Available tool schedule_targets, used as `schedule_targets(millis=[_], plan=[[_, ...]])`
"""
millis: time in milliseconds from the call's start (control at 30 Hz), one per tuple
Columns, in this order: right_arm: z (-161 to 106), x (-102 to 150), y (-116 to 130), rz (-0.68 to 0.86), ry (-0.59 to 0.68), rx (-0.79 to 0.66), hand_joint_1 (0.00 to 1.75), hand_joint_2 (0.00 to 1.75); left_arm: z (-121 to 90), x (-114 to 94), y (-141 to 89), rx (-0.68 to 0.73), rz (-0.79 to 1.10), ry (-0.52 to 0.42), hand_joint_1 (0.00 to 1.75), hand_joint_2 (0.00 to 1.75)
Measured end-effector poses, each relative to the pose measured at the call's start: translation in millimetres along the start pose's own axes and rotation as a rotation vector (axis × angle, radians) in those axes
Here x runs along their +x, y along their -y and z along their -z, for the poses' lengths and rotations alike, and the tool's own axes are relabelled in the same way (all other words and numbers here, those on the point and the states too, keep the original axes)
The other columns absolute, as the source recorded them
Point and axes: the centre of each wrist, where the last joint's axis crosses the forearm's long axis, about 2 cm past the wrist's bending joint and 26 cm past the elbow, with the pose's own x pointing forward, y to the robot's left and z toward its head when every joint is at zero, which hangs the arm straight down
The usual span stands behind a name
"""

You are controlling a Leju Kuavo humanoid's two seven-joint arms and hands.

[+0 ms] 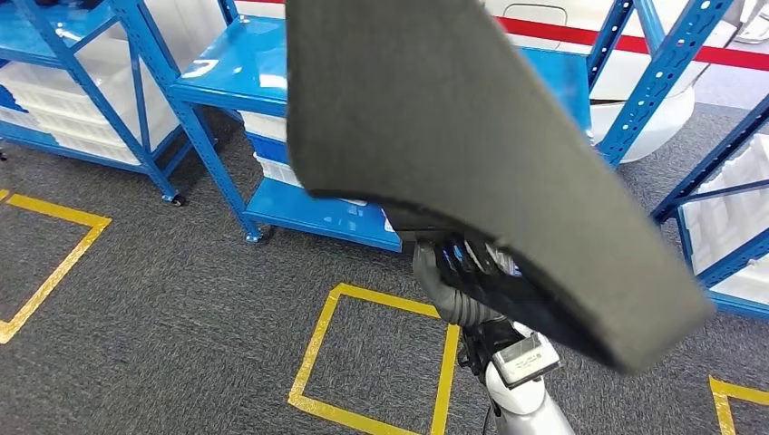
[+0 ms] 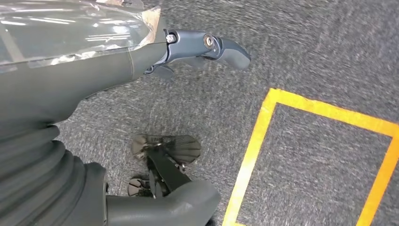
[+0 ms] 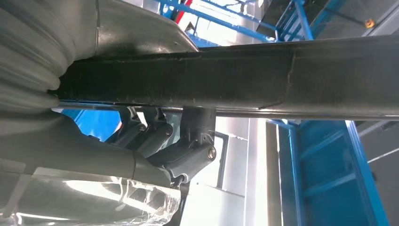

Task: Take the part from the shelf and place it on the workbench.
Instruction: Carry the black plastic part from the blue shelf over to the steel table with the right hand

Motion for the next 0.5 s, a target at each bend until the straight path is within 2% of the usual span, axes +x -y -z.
schedule_targets(millis=[133,333,500], plan=[[-13.6,2.1,-10.1,0.010,0.007,0.010,1.75,1.75,-2.9,-4.2,-5.6,0.013,0.006,-0.028,0.00,1.75],[-20.6,5.5,-37.1,0.052,0.005,0.029,1.75,1.75,-0.8,-3.2,-21.7,0.044,0.020,-0.044,0.00,1.75],[-28.6,4.7,-50.8,0.077,-0.009,0.065,1.75,1.75,-1.8,-4.5,-25.5,0.095,0.005,-0.058,0.00,1.75]])
